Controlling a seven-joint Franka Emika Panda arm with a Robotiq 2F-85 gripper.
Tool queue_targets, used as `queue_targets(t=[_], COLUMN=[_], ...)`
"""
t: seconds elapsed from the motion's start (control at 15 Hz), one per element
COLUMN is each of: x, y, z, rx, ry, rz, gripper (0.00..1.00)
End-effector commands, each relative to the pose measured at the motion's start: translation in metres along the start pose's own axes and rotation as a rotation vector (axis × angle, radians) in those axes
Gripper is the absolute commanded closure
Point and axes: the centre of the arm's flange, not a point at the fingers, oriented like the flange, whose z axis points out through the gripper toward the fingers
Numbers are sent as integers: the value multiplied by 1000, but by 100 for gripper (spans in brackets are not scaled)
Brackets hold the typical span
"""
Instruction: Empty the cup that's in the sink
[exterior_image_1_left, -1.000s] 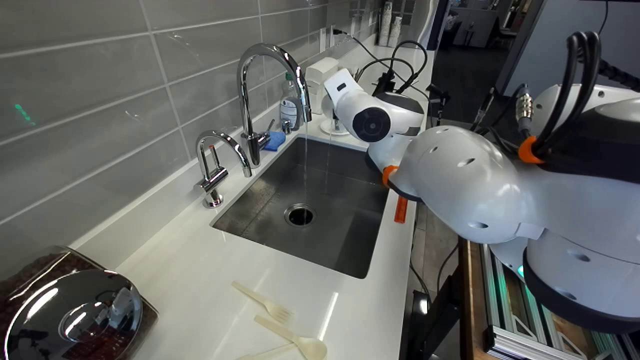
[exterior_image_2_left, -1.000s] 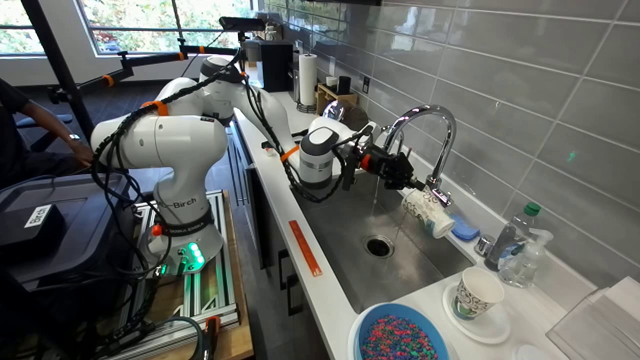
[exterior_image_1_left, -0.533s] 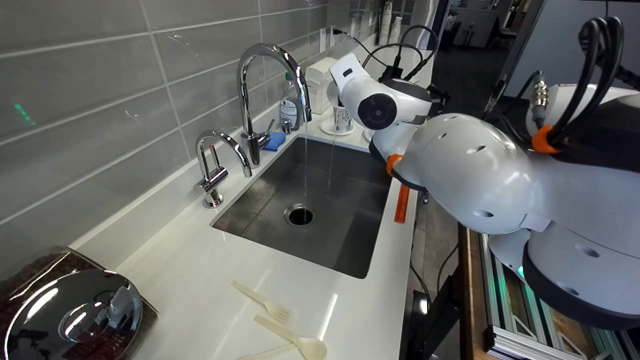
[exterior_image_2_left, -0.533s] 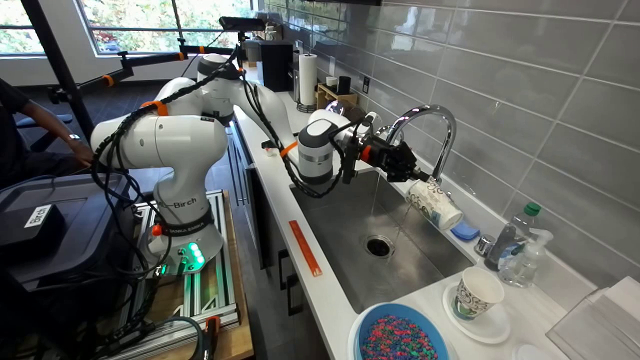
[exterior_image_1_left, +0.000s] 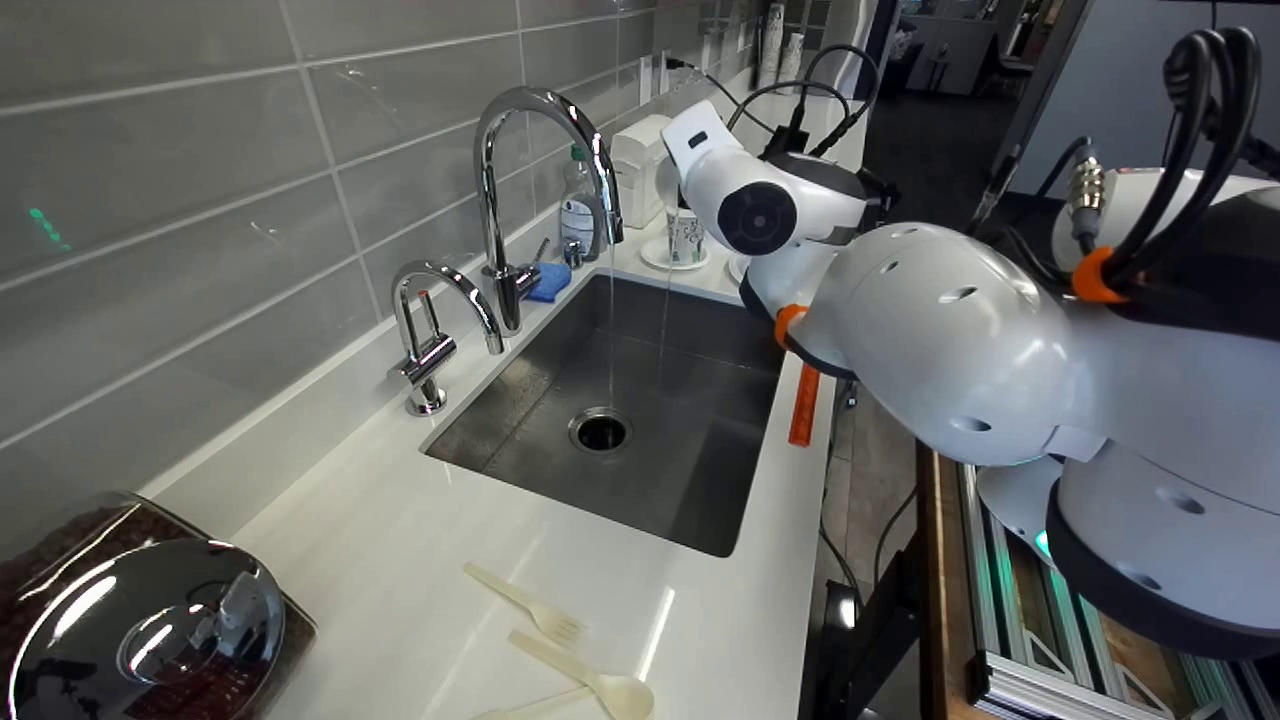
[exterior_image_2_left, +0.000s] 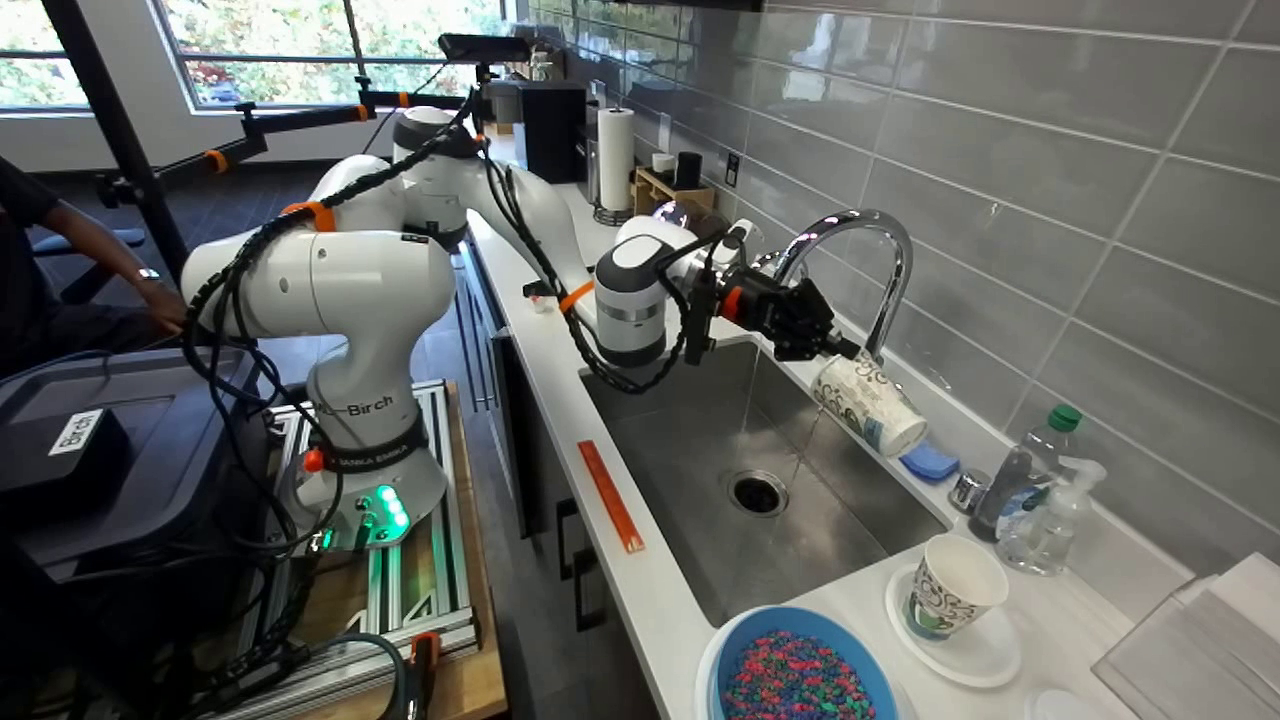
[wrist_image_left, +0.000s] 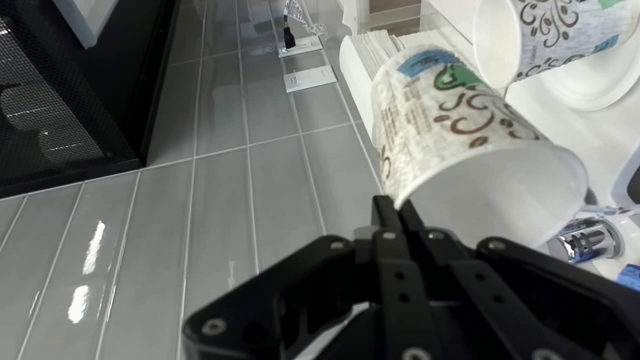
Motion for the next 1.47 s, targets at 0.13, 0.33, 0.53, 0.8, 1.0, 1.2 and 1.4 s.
queue_targets(t=[0.13, 0.33, 0.53, 0.8, 1.0, 1.2, 1.4], x=[0, 1, 1, 2, 2, 2, 2], y=[-12, -9, -7, -5, -5, -4, -4], z=[-9, -9, -9, -10, -10, -10, -10], rx=[-34, -40, -43, -46, -47, -47, -47], ry=[-7, -5, -3, -2, -1, 0, 0], rz=[-19, -18, -21, -22, -23, -24, -26], gripper=[99, 99, 99, 99, 99, 99, 99])
